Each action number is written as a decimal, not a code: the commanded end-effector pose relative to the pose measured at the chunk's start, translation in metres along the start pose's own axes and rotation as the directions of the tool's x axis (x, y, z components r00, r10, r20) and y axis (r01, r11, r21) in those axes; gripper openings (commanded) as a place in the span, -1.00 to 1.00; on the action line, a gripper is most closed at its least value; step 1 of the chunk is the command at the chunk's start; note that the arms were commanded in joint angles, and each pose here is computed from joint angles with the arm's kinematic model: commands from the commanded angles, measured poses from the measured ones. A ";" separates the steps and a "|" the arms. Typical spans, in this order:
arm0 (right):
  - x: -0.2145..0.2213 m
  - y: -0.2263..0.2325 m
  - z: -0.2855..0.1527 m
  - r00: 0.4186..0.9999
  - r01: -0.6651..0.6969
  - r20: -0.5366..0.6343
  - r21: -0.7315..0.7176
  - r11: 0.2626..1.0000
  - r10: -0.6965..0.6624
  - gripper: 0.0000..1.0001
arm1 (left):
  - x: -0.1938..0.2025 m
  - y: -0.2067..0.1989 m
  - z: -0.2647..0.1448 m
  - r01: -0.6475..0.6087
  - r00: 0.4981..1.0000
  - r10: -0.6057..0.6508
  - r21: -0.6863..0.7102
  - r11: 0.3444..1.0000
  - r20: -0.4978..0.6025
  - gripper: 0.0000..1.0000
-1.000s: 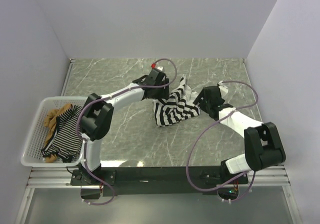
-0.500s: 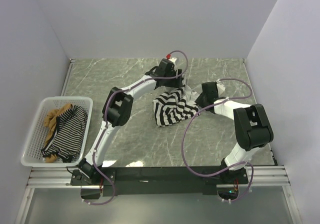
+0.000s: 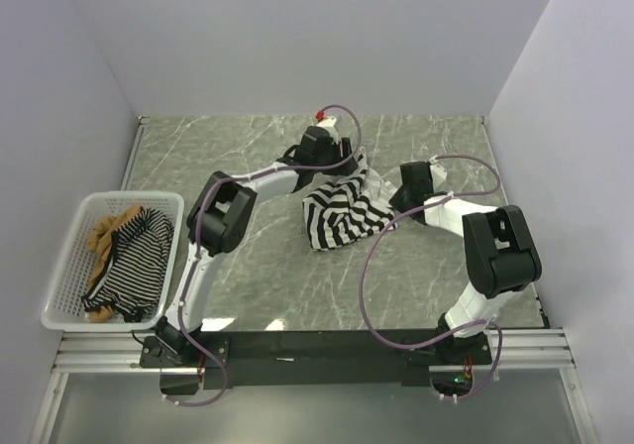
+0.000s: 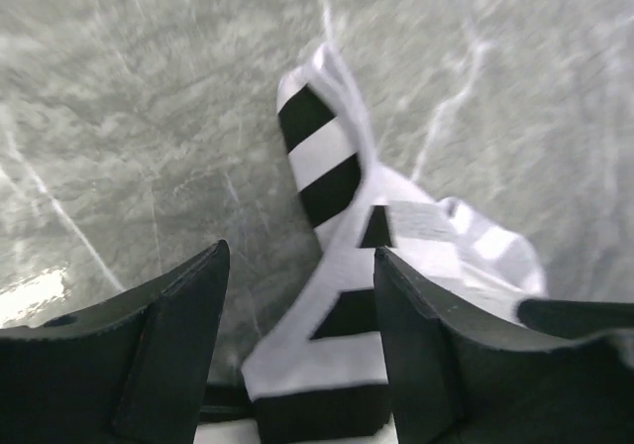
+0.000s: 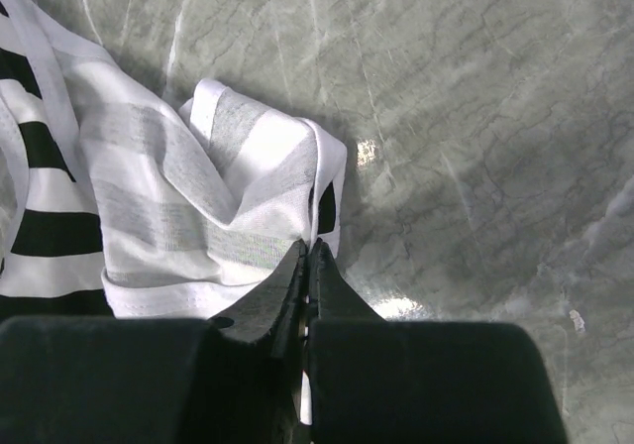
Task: Fold and stack the tank tops
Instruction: Flatten the tank top out, then fold the tank top
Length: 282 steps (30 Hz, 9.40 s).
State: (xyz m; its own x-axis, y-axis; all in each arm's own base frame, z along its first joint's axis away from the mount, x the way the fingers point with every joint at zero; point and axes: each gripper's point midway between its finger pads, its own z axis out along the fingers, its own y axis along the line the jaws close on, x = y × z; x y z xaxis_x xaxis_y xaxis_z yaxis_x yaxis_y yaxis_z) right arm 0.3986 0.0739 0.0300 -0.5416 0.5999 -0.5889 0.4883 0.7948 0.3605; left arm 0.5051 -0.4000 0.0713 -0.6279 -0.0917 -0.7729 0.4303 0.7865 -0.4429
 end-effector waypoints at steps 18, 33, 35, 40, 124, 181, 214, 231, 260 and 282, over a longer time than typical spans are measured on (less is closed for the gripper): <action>-0.032 0.024 -0.007 0.998 -0.004 0.061 -0.057 0.998 0.008 -1.00 | -0.027 -0.049 0.038 -0.163 0.979 0.160 0.012 0.987 0.124 0.26; -0.064 0.032 -0.037 0.989 0.019 0.144 -0.062 0.998 -0.010 -1.00 | -0.082 -0.050 -0.009 -0.140 0.947 0.169 -0.122 0.983 0.272 -0.99; -0.078 0.035 -0.050 0.982 0.026 0.187 -0.064 0.998 -0.013 -1.00 | -0.122 -0.065 -0.047 -0.146 0.915 0.184 -0.131 0.981 0.360 -0.99; -0.144 0.061 -0.130 0.936 0.056 0.352 -0.148 0.987 -0.001 -1.00 | -0.197 -0.091 -0.145 -0.130 0.830 0.197 -0.162 0.978 0.521 -0.99; -0.036 0.012 0.023 0.957 0.276 -0.129 0.136 0.952 -0.259 -0.79 | 0.062 0.173 -0.151 0.397 0.889 -0.442 -0.681 0.615 0.118 -0.60; 0.310 0.196 -0.210 0.682 0.601 -0.127 -0.465 0.650 -0.720 -0.24 | -0.042 0.191 -0.228 0.623 0.780 -0.539 -0.463 0.630 0.317 -0.07; 0.333 0.158 -0.198 0.564 0.718 -0.126 -0.412 0.560 -0.816 -1.00 | -0.011 0.196 -0.215 0.628 0.776 -0.566 -0.436 0.645 0.280 0.01; 0.299 0.134 -0.256 0.625 0.560 -0.156 -0.594 0.578 -0.765 -1.00 | 0.027 0.202 -0.178 0.598 0.796 -0.576 -0.393 0.698 0.188 0.01; 0.307 0.143 -0.282 0.629 0.475 -0.187 -0.675 0.564 -0.754 -1.00 | 0.011 0.234 -0.195 0.498 0.857 -0.433 -0.668 0.554 0.280 -0.99; 0.275 0.137 -0.274 0.730 0.359 -0.213 -0.689 0.630 -0.649 -1.00 | -0.035 0.185 -0.180 0.408 0.909 -0.334 -0.690 0.598 0.249 -0.99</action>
State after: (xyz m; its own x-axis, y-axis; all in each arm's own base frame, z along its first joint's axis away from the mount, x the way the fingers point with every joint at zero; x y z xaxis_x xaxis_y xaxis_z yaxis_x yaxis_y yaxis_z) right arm 0.1171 0.3788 0.0971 -0.8646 -0.1481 -0.4802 -0.3951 0.7908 0.4674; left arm 0.4825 -0.1276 0.0925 -0.5566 -0.5204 -0.6476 -0.4618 0.8418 -0.2796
